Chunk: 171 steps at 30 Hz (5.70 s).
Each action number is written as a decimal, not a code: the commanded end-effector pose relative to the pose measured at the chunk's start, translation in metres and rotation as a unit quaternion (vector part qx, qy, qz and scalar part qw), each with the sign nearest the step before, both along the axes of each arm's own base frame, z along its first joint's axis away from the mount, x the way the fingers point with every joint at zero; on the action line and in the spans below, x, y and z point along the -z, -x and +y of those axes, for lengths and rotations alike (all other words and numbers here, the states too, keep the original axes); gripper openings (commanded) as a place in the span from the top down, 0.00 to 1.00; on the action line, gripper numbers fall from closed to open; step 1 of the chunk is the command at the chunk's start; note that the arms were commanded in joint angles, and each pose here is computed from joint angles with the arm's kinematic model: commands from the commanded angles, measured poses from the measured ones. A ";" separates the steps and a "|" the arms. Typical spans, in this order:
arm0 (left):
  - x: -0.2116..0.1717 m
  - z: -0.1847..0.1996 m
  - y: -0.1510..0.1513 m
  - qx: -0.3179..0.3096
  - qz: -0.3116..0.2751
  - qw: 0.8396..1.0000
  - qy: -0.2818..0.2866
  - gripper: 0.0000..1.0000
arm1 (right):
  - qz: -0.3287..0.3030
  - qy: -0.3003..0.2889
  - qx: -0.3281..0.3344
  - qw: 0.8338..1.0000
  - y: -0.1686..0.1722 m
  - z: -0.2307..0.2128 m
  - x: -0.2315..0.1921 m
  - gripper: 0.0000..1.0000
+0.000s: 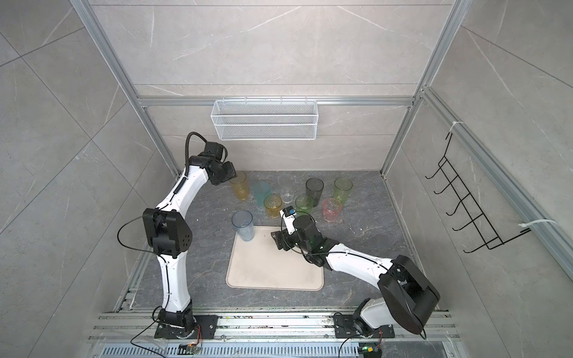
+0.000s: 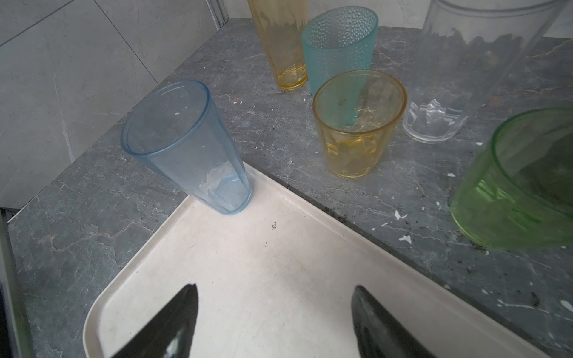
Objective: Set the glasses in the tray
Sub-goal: 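Reach the left gripper to the tall yellow cup and grasp it, then lift the tall yellow cup and carry it over the tray with the left gripper, then lower the tall yellow cup onto the tray beside the blue cup, open left gripper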
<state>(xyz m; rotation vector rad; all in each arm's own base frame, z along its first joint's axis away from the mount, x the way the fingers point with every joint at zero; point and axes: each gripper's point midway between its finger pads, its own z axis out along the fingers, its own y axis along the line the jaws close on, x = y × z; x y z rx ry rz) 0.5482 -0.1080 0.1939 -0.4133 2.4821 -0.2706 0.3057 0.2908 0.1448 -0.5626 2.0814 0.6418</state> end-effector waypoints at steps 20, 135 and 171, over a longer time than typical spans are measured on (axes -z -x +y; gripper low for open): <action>0.034 0.003 -0.015 -0.004 0.030 0.999 -0.011 0.69 | 0.005 0.007 -0.003 1.000 -0.004 0.008 -0.001 0.21; 0.009 -0.009 0.304 0.144 0.163 0.972 -0.095 1.00 | -0.011 0.058 0.035 0.998 -0.010 -0.003 0.003 0.21; 0.042 -0.033 0.286 0.155 0.194 0.961 -0.121 1.00 | -0.005 0.065 0.039 0.997 -0.012 -0.003 0.005 0.21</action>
